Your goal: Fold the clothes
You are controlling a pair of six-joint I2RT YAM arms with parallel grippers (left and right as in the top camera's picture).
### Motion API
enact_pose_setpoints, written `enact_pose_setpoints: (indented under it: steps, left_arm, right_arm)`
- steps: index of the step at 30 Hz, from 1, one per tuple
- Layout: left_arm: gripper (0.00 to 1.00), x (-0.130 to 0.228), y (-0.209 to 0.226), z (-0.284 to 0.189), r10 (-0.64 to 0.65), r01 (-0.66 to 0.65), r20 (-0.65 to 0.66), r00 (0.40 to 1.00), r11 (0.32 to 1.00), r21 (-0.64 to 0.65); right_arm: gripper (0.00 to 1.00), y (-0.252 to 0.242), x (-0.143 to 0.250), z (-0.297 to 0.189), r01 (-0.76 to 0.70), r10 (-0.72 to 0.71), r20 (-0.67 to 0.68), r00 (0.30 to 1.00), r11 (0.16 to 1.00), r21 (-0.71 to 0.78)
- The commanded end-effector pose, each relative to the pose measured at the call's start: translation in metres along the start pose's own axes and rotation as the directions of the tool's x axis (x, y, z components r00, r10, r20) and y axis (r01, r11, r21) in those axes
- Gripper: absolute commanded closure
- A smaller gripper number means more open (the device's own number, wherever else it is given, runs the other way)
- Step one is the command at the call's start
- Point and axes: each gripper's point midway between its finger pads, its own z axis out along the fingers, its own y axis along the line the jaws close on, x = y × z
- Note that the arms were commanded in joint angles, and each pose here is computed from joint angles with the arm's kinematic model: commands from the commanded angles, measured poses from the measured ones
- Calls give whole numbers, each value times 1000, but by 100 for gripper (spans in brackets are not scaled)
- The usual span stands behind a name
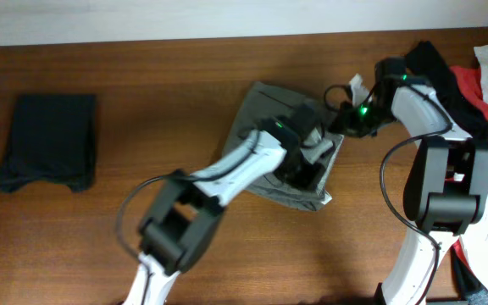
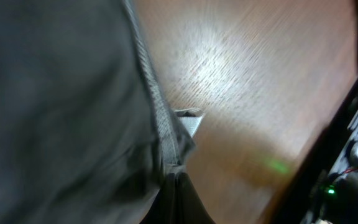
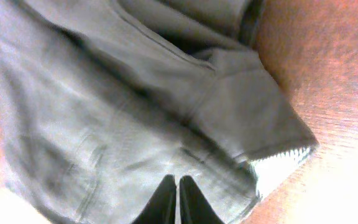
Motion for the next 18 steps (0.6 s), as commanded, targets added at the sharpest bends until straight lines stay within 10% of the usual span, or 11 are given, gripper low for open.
enact_pose_setpoints:
  steps: [1, 8, 11, 12, 18]
  left_arm:
    - [100, -26, 22, -85, -30, 71, 194, 981, 975, -210]
    - [88, 4, 86, -119, -204, 274, 202, 958, 858, -435]
    - [74, 14, 104, -117, -245, 311, 199, 949, 829, -464]
    - [68, 18, 110, -118, -263, 331, 205, 943, 812, -481]
    - [59, 38, 128, -106, -308, 356, 179, 934, 773, -526]
  right_arm:
    - [89, 27, -30, -50, 48, -48, 93, 995, 999, 5]
    - [76, 21, -26, -119, -21, 9, 86, 996, 989, 146]
    - [8, 11, -22, -127, -53, 41, 83, 996, 988, 148]
    - [1, 7, -20, -128, -64, 53, 80, 995, 986, 153]
    - [1, -3, -17, -132, -89, 77, 75, 994, 981, 171]
